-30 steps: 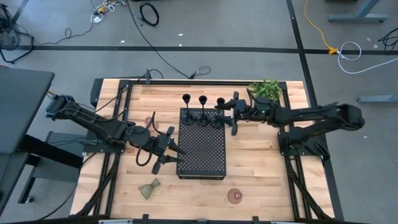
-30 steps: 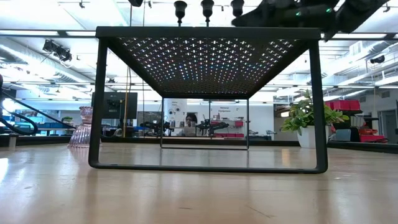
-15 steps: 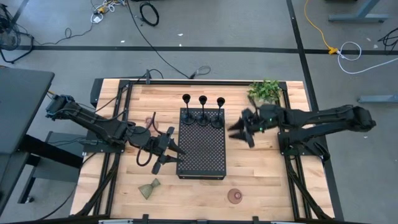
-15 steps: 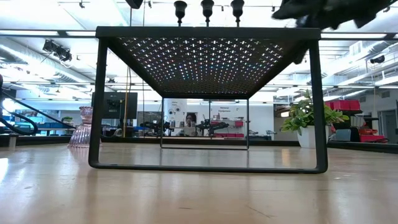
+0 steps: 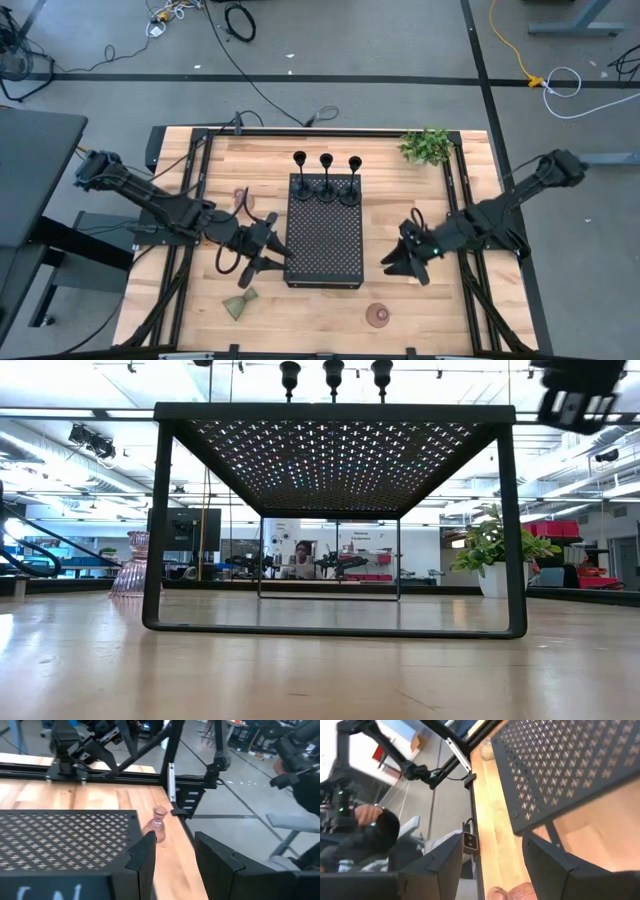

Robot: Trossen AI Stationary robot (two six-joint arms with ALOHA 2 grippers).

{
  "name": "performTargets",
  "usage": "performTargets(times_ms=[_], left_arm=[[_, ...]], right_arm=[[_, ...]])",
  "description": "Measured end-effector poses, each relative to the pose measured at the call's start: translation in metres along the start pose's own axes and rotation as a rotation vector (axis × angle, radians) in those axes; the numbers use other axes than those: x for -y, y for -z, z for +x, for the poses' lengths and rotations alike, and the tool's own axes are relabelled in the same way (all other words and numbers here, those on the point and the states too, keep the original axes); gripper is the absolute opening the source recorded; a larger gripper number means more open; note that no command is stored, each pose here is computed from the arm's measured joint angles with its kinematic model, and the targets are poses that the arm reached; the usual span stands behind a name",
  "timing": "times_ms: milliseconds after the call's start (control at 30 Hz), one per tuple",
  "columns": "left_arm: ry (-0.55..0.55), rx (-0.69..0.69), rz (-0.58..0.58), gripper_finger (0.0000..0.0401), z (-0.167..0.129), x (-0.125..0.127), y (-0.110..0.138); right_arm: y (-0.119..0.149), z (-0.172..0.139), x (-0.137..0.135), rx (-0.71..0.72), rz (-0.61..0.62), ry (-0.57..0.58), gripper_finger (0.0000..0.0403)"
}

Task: Pick & Place candle stick holders
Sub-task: Put the bottom pink candle holder on the shelf

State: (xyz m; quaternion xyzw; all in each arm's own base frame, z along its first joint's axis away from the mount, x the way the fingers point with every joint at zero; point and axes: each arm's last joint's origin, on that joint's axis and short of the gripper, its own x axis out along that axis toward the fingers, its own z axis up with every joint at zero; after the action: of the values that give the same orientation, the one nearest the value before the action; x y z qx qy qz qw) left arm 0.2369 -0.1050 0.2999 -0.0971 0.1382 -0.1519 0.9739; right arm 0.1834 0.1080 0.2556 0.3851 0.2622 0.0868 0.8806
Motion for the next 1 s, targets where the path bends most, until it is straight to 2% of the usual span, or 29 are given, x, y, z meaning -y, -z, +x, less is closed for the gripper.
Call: performTargets(times_ms=[267, 533, 767, 1000], left_arm=[[-0.014, 0.007, -0.014, 0.0138, -0.003, 0.019, 0.005], [0.001, 0.006, 0.007, 0.0138, -0.007, 0.038, 0.011], [-0.015, 0.013, 0.021, 0.0138, -0.010, 0.049, 0.014], [-0.024, 0.015, 0.033, 0.0138, -0.013, 0.055, 0.017]], right_arm=[[0.054, 0.016, -0.017, -0.025, 0.063, 0.070, 0.0204], [0.106, 0.037, -0.030, -0.085, 0.088, 0.014, 0.0204], [0.129, 0.044, -0.026, -0.065, 0.152, 0.067, 0.0204], [0.144, 0.059, -0.017, -0.069, 0.141, 0.103, 0.0204]])
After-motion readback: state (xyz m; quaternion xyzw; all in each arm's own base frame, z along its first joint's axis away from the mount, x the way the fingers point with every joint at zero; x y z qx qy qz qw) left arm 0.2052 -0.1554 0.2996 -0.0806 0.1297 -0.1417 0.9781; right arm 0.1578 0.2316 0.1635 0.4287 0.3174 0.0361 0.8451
